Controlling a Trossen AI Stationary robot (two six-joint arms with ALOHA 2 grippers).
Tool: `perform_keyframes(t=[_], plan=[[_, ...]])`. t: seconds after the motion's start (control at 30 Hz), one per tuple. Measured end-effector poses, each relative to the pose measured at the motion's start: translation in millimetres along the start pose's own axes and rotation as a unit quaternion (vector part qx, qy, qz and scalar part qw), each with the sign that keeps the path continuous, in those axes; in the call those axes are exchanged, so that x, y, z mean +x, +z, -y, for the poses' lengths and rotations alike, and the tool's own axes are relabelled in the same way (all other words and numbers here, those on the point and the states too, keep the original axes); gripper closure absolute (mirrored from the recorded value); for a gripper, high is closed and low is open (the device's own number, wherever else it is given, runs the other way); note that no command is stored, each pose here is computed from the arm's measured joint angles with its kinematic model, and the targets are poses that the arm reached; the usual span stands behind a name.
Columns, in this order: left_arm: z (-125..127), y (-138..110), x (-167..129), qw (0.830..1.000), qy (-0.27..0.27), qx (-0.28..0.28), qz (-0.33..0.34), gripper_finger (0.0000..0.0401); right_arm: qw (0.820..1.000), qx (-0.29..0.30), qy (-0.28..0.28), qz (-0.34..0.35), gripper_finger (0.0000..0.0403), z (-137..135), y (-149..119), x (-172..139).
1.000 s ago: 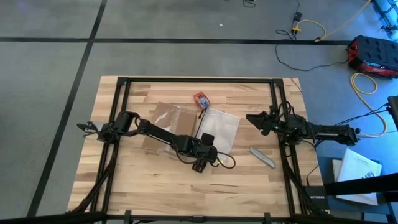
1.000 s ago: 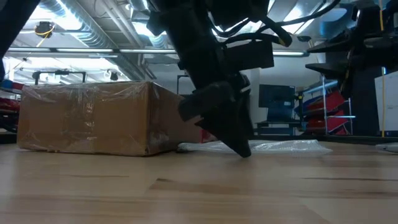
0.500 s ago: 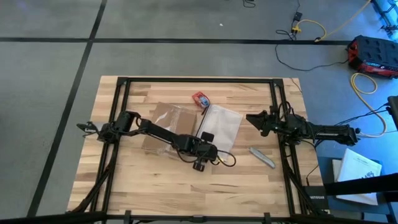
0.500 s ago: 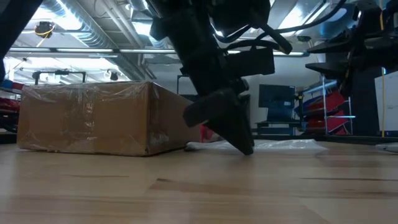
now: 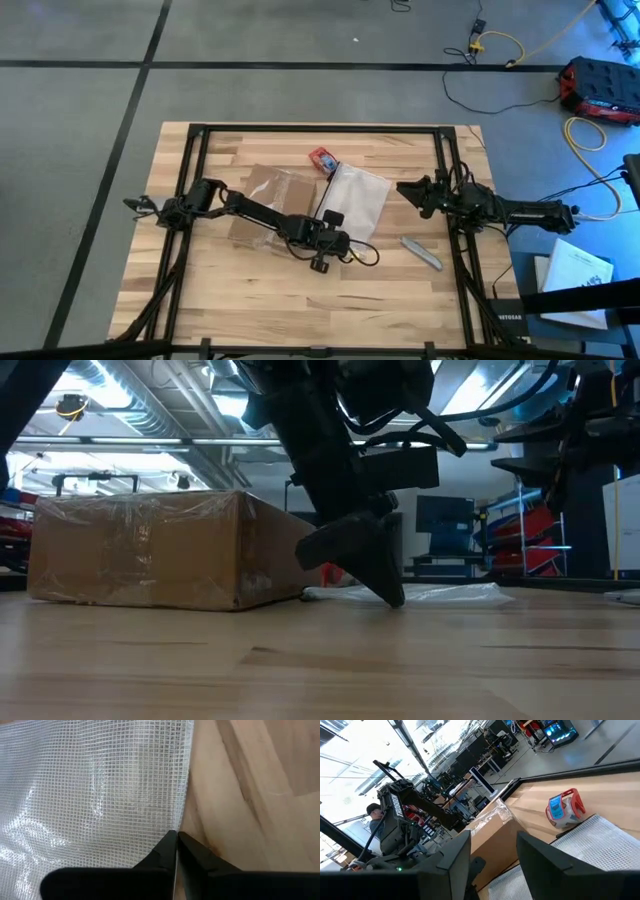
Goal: Unpack boxes
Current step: Move the transparent zip bag to the top right of the table
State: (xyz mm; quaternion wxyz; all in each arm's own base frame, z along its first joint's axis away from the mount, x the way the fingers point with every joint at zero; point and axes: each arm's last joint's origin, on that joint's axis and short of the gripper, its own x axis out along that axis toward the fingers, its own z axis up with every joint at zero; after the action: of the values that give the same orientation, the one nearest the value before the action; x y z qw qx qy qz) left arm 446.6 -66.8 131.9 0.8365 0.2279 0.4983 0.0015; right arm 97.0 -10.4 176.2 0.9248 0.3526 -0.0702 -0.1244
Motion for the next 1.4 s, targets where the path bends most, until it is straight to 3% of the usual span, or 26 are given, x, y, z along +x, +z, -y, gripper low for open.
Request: perform_keyframes(t=[0.4,0.77,1.17,1.4], plan=[[-12.5,25.9,-36.6,0.999,0.052,0.0,0.003,0.0401,1.0,-0.02,0.01,0.013,0.0256,-6.4,7.8,-1.5],[-39.2,52.4,-74.7,0.995,0.099,0.003,-0.003,0.0401,0.999,-0.026,0.018,0.037,0.0256,-9.1,11.8,-1.7],[-89.7,48.0,-101.1,0.987,0.152,-0.026,-0.052,0.0401,0.996,-0.044,0.036,0.071,0.0256,-13.6,17.8,-2.7],[-117.6,31.7,-105.7,0.982,0.163,-0.02,-0.098,0.0401,0.996,-0.044,0.036,0.071,0.0256,-13.6,17.7,-2.7]])
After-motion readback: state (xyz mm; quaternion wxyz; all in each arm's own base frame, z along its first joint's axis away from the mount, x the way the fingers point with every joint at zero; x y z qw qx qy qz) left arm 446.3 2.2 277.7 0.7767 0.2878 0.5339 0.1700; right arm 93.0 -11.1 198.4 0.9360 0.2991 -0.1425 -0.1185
